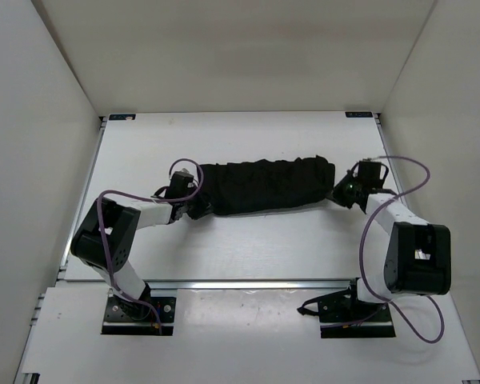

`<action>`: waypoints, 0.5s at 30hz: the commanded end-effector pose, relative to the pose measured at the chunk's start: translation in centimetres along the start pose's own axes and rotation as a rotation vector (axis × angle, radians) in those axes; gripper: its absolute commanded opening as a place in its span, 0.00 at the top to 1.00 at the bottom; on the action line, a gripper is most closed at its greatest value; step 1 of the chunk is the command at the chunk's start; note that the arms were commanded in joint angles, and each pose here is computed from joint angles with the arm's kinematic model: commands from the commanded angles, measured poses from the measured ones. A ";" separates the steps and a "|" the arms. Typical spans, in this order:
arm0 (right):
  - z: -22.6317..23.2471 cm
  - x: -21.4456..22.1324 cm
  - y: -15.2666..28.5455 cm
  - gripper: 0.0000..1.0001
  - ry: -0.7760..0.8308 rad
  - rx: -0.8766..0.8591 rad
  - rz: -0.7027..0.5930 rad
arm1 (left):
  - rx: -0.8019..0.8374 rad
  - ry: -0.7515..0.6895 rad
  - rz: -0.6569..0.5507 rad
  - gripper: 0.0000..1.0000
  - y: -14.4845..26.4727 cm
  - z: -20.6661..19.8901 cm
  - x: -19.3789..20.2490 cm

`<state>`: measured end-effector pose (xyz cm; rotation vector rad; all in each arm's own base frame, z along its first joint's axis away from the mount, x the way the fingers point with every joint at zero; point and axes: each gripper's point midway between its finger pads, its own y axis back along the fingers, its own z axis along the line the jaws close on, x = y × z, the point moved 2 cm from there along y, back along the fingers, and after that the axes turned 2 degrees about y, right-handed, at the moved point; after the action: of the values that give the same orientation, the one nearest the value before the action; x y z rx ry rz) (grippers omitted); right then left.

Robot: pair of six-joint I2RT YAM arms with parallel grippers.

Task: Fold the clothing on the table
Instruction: Fold the skirt

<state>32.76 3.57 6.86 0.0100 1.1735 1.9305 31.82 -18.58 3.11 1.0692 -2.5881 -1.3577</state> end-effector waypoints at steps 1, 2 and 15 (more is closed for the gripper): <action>4.9 -3.5 2.5 1.00 0.340 -0.063 -0.084 | 0.024 0.004 -0.016 1.00 0.3 -1.1 0.1; 6.5 -4.4 3.1 1.00 0.381 -0.079 -0.094 | 0.029 -0.006 -0.008 1.00 0.2 -1.3 0.3; 26.7 8.7 1.1 1.00 0.867 -0.486 0.115 | 0.045 0.024 0.025 1.00 -0.2 -0.9 1.6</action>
<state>37.70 25.33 18.69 -1.0533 1.2314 2.2900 31.55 -20.04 3.14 1.0639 -2.6067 -1.3069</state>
